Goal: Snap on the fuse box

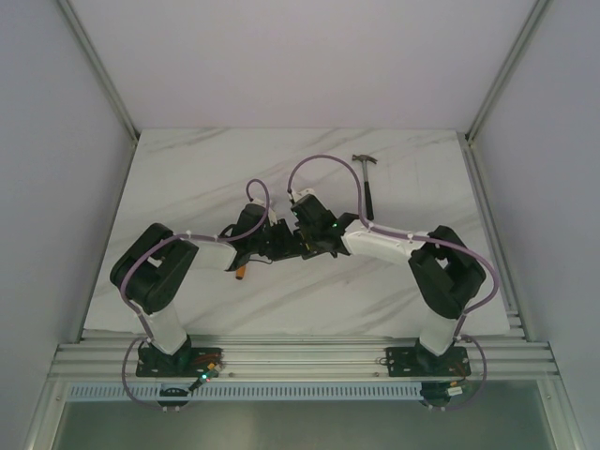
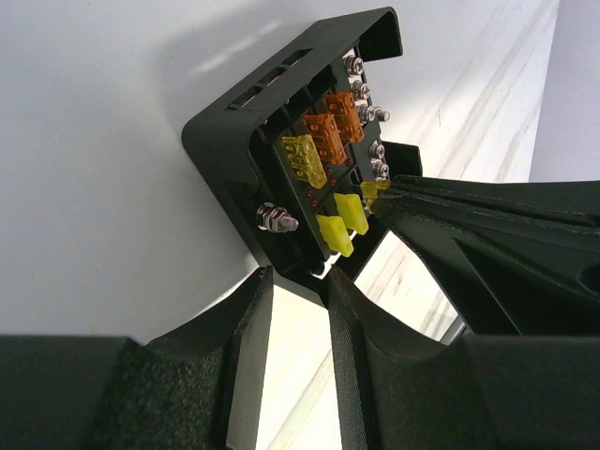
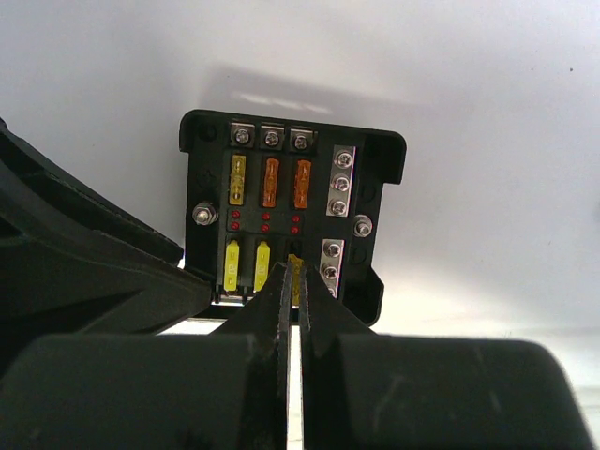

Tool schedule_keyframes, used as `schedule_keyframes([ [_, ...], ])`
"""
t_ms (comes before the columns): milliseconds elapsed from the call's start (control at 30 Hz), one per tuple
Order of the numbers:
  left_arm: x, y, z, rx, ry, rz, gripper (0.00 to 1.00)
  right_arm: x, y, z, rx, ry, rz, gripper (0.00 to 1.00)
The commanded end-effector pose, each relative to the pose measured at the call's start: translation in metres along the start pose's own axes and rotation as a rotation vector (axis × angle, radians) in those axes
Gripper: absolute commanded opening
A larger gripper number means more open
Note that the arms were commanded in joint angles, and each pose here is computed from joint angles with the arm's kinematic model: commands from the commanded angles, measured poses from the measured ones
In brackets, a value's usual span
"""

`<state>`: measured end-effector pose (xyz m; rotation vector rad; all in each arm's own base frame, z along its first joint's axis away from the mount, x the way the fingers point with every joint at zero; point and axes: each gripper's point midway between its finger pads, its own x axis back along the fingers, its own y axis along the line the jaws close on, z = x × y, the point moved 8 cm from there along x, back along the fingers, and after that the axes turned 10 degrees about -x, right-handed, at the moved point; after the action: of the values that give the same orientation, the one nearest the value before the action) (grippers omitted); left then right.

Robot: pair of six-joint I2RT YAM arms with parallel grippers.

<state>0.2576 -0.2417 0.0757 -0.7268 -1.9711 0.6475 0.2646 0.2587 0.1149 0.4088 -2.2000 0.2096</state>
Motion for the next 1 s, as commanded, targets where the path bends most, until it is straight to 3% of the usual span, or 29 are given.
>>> schedule_keyframes([
  [0, -0.004, 0.003, 0.0, 0.008, 0.016, -0.004, 0.39, -0.009, 0.002, 0.023, 0.028, 0.048, 0.003, 0.0],
  [300, -0.003, 0.004, 0.001, 0.009, 0.014, -0.011, 0.38, 0.002, 0.006, 0.017, 0.015, 0.027, -0.048, 0.15],
  [533, -0.002, 0.004, 0.001, 0.008, 0.014, -0.012, 0.38, 0.002, 0.008, 0.015, 0.009, 0.028, -0.065, 0.21],
  [833, -0.002, 0.004, 0.001, 0.007, 0.014, -0.013, 0.38, 0.003, 0.002, 0.014, -0.016, 0.025, -0.04, 0.22],
  [967, -0.002, 0.004, 0.001, 0.005, 0.014, -0.014, 0.38, 0.008, 0.004, 0.007, -0.028, 0.008, -0.069, 0.29],
])
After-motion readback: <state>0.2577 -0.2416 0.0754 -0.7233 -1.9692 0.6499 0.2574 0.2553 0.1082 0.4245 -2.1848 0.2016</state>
